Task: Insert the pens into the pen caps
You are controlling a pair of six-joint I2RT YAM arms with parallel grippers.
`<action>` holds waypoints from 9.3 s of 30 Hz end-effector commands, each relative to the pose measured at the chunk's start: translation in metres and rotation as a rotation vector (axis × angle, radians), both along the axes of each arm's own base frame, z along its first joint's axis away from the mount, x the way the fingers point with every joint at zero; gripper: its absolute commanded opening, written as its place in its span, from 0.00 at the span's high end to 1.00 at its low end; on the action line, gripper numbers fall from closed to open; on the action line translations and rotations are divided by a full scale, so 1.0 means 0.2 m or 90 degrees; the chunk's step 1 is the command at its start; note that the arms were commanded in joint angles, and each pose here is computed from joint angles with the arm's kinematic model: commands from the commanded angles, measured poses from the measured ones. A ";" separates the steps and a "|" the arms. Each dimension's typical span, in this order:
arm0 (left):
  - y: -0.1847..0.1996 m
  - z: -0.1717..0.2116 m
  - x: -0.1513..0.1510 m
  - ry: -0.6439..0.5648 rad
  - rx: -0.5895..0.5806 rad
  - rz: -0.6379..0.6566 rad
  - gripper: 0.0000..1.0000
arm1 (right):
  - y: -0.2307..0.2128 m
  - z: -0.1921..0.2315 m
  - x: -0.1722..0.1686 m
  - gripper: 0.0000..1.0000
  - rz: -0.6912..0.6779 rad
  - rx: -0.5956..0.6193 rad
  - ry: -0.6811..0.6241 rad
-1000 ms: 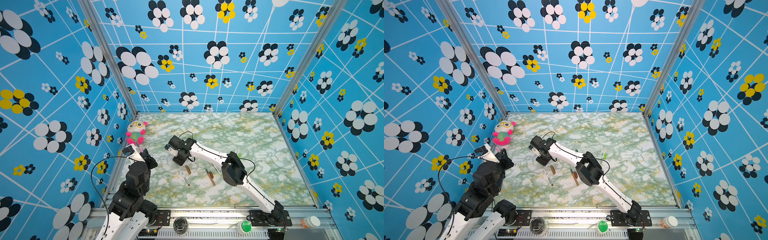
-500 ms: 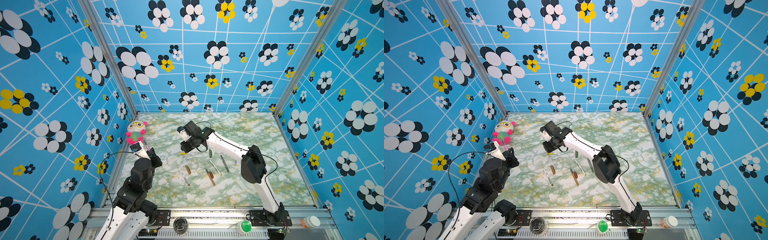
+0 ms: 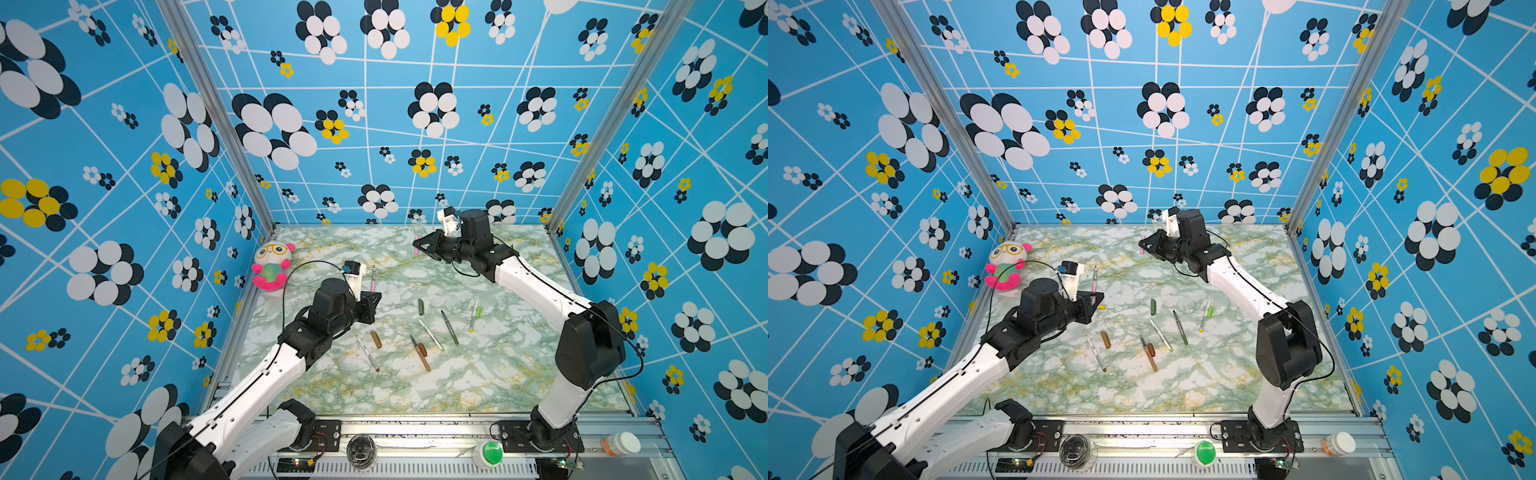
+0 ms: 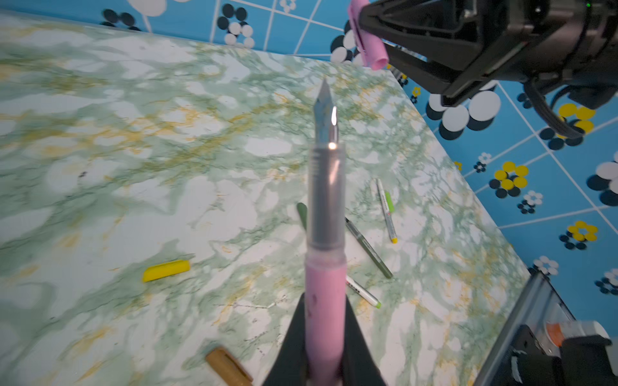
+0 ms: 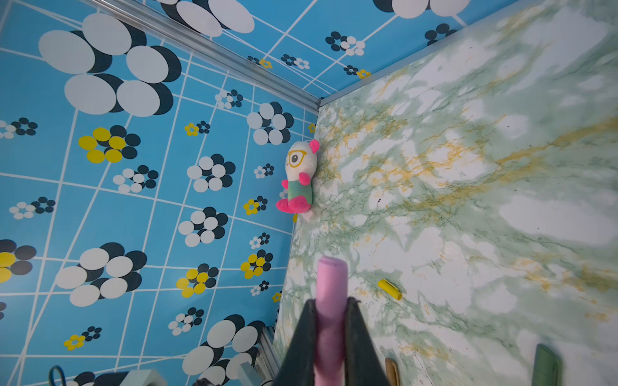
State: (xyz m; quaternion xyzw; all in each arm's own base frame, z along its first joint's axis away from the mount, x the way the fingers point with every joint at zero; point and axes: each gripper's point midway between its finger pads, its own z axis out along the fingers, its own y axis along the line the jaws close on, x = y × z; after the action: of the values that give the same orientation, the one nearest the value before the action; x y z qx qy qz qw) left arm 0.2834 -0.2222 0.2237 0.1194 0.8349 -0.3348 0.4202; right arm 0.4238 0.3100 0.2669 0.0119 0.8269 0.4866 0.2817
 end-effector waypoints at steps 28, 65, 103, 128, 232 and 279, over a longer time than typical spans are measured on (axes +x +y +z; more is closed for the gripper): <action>-0.26 0.11 0.00 -0.007 -0.102 -0.113 1.00 | 0.17 0.23 -0.28 0.94 0.100 0.095 -0.035; -0.24 0.06 0.00 0.000 -0.086 -0.099 1.00 | 0.20 0.30 -0.28 0.96 0.095 0.082 -0.069; -0.22 0.13 0.06 -0.001 -0.122 -0.048 1.00 | 0.23 0.16 -0.37 0.99 0.118 0.070 -0.066; -0.28 0.41 0.12 -0.072 -0.231 -0.056 1.00 | 0.30 -0.01 -0.42 1.00 0.129 0.065 -0.097; -0.35 0.30 0.26 -0.067 -0.239 -0.083 1.00 | 0.21 0.09 -0.40 0.80 0.111 -0.064 -0.160; -0.07 0.01 0.14 -0.070 -0.004 -0.008 0.12 | -0.61 -0.91 0.02 0.94 -0.012 -0.614 0.153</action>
State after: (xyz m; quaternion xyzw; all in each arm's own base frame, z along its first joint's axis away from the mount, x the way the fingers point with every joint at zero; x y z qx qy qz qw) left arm 0.3068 -0.2395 0.2235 0.1378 0.8066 -0.3488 0.4569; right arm 0.4282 0.2076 0.0958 -0.0359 0.9772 0.0981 0.1851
